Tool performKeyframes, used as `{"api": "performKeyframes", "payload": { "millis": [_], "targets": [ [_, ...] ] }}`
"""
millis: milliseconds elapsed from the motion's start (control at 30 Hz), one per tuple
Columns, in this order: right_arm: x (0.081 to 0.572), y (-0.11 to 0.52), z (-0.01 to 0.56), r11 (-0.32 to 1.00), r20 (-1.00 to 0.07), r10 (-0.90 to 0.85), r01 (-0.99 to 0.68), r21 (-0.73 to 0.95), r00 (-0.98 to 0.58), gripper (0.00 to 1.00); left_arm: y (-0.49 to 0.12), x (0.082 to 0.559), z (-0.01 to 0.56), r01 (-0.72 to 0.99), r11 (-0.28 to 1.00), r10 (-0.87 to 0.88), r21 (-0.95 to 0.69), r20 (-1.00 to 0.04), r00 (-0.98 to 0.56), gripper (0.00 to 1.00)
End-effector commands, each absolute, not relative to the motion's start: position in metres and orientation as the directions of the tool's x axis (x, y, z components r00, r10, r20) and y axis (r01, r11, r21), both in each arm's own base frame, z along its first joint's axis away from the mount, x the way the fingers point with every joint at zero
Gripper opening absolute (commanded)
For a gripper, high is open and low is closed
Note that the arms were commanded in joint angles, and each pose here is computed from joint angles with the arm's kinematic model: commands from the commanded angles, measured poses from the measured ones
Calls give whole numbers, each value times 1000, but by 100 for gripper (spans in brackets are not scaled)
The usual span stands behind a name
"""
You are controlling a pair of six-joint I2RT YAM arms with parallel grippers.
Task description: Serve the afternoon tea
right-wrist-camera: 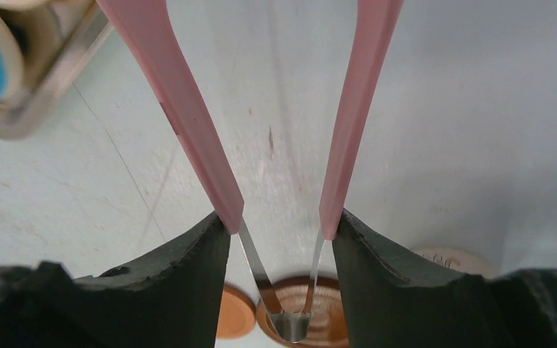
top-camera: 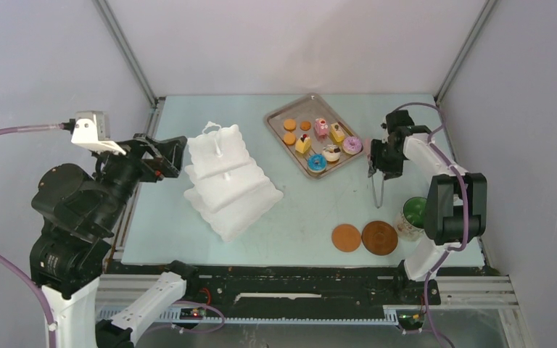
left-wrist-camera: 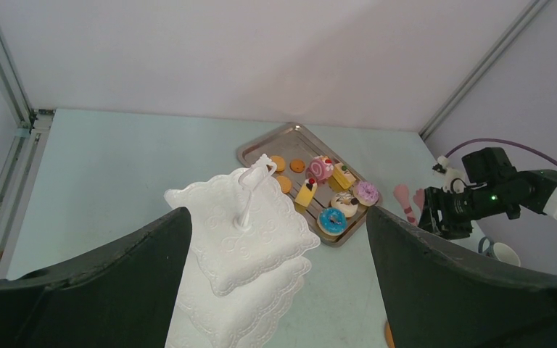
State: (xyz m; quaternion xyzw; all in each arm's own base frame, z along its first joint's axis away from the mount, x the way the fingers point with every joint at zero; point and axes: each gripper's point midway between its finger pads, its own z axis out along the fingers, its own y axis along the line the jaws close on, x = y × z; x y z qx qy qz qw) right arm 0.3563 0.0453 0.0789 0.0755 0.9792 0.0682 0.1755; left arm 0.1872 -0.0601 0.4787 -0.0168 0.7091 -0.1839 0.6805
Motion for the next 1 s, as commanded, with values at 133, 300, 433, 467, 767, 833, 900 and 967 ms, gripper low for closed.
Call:
{"api": "performKeyframes", "payload": {
  "millis": [133, 300, 433, 467, 767, 833, 900, 967],
  "targets": [
    [317, 51, 70, 989, -227, 144, 131, 71, -963, 55, -62, 186, 480, 246, 928, -275, -280, -960, -58, 98],
    [319, 55, 59, 986, -292, 165, 145, 88, -942, 59, -60, 184, 480, 240, 930, -272, -277, -961, -54, 98],
    [318, 54, 41, 986, -323, 167, 157, 57, -931, 64, -61, 183, 480, 245, 929, -273, -279, -960, -56, 98],
    [318, 54, 36, 987, -328, 162, 155, 48, -931, 66, -61, 183, 479, 244, 929, -272, -278, -960, -58, 98],
    [314, 63, 26, 982, -437, 177, 188, 18, -882, 87, -61, 182, 479, 246, 927, -277, -283, -959, -58, 98],
    [312, 66, 24, 975, -472, 211, 219, 37, -856, 88, -62, 181, 478, 249, 926, -277, -283, -959, -59, 98],
    [309, 69, 24, 967, -519, 237, 253, 41, -821, 88, -61, 180, 478, 250, 926, -277, -283, -959, -58, 98],
    [308, 70, 29, 962, -579, 230, 274, 11, -782, 87, -61, 180, 477, 249, 927, -274, -280, -960, -59, 98]
  ]
}}
